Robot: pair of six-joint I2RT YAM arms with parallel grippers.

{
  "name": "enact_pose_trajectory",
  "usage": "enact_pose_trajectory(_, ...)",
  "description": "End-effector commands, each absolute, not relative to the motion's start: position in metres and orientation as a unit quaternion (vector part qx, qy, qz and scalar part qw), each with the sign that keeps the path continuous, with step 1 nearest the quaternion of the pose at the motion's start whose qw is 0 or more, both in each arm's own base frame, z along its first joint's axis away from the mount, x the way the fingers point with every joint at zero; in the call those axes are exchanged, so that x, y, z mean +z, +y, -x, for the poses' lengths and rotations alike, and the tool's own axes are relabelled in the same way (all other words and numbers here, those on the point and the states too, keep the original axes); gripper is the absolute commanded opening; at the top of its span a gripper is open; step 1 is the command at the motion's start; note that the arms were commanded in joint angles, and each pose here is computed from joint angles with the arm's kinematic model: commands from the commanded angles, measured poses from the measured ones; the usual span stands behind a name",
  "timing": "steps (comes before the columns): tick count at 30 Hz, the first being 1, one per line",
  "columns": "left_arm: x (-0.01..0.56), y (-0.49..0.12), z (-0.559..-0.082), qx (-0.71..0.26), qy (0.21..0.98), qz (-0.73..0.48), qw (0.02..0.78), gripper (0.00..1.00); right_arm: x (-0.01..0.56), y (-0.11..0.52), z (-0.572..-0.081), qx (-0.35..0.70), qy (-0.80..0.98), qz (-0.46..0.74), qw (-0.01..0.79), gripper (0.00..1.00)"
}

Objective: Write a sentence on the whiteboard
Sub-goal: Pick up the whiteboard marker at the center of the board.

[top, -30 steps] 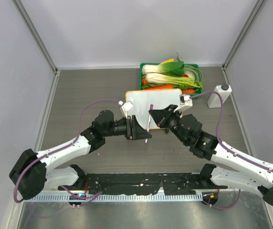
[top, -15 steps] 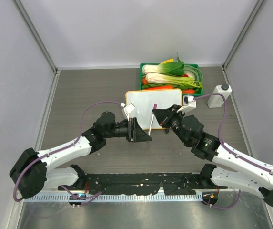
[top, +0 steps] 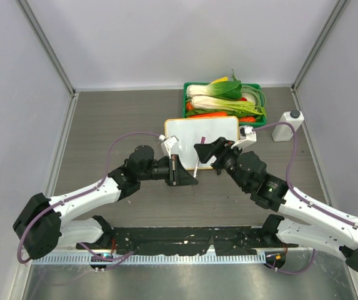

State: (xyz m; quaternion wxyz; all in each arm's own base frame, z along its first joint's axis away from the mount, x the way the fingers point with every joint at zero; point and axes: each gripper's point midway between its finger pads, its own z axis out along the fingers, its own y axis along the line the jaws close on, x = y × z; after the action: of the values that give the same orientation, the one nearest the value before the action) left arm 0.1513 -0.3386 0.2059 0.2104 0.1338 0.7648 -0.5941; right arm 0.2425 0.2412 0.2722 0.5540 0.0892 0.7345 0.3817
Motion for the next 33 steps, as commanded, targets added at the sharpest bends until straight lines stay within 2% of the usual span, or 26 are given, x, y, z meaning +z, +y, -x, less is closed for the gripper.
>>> enact_pose_trajectory(1,0.215,-0.335,-0.164,-0.573,0.772,-0.138,0.239,0.0,0.282,0.236,-0.245,0.369,0.733,-0.081,0.566,0.9)
enact_pose_trajectory(3,0.212,-0.331,-0.168,-0.568,0.777,-0.137,0.234,0.0,0.278,0.232,-0.245,0.36,0.737,-0.076,0.567,1.0)
enact_pose_trajectory(13,0.207,-0.28,-0.201,-0.548,0.798,-0.11,0.227,0.0,0.252,0.239,-0.247,0.343,0.788,0.009,0.51,0.99)
enact_pose_trajectory(19,0.22,-0.261,-0.192,-0.529,0.806,-0.139,0.229,0.0,0.269,0.275,-0.23,0.463,0.748,0.103,0.464,0.99)
enact_pose_trajectory(29,0.251,-0.255,-0.158,-0.549,0.776,-0.226,0.211,0.0,0.302,0.309,-0.189,0.608,0.653,0.22,0.394,0.84)
enact_pose_trajectory(33,0.256,-0.256,-0.151,-0.562,0.764,-0.242,0.207,0.0,0.301,0.319,-0.181,0.648,0.633,0.231,0.356,0.71)
